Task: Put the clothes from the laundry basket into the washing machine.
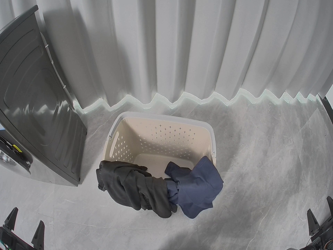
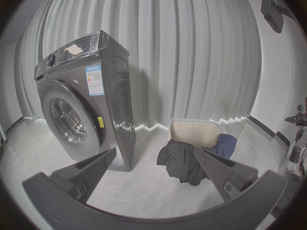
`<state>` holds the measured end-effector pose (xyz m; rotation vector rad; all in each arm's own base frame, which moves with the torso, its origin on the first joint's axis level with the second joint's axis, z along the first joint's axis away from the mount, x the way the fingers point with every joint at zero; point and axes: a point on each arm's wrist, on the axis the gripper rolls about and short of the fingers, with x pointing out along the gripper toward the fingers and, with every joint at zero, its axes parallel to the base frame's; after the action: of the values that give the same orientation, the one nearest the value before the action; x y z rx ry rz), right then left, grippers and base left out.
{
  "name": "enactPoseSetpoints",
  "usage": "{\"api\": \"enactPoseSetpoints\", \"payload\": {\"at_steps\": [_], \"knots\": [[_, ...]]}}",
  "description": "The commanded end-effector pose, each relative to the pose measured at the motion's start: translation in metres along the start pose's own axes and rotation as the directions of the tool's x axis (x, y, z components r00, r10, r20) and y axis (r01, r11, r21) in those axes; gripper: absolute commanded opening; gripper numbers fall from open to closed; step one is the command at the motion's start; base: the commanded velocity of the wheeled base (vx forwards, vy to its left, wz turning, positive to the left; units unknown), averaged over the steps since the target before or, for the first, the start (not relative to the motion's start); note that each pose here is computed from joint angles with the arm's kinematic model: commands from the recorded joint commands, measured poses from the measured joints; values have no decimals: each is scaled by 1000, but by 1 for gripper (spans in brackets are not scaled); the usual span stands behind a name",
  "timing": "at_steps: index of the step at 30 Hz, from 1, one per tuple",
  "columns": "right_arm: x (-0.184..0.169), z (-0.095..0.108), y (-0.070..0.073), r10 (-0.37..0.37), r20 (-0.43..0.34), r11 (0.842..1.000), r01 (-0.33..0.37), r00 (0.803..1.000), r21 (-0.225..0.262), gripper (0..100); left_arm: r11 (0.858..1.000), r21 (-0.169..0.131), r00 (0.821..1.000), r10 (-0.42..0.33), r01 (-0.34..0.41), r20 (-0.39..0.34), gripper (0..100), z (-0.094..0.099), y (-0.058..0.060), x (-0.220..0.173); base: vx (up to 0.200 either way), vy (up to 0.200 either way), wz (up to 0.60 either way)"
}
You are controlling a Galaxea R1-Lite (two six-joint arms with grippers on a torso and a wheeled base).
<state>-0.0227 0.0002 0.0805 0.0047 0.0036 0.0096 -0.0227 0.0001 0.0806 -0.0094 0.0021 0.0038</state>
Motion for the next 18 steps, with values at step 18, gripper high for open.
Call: {"api": "enactPoseSetpoints", "payload": {"at_steps": [18], "knots": [[1, -5, 0, 0, -10, 1000, 0, 1000, 0, 100, 1000, 0, 1000, 1, -1, 2, 100, -5, 0, 0, 0, 78, 0]]}}
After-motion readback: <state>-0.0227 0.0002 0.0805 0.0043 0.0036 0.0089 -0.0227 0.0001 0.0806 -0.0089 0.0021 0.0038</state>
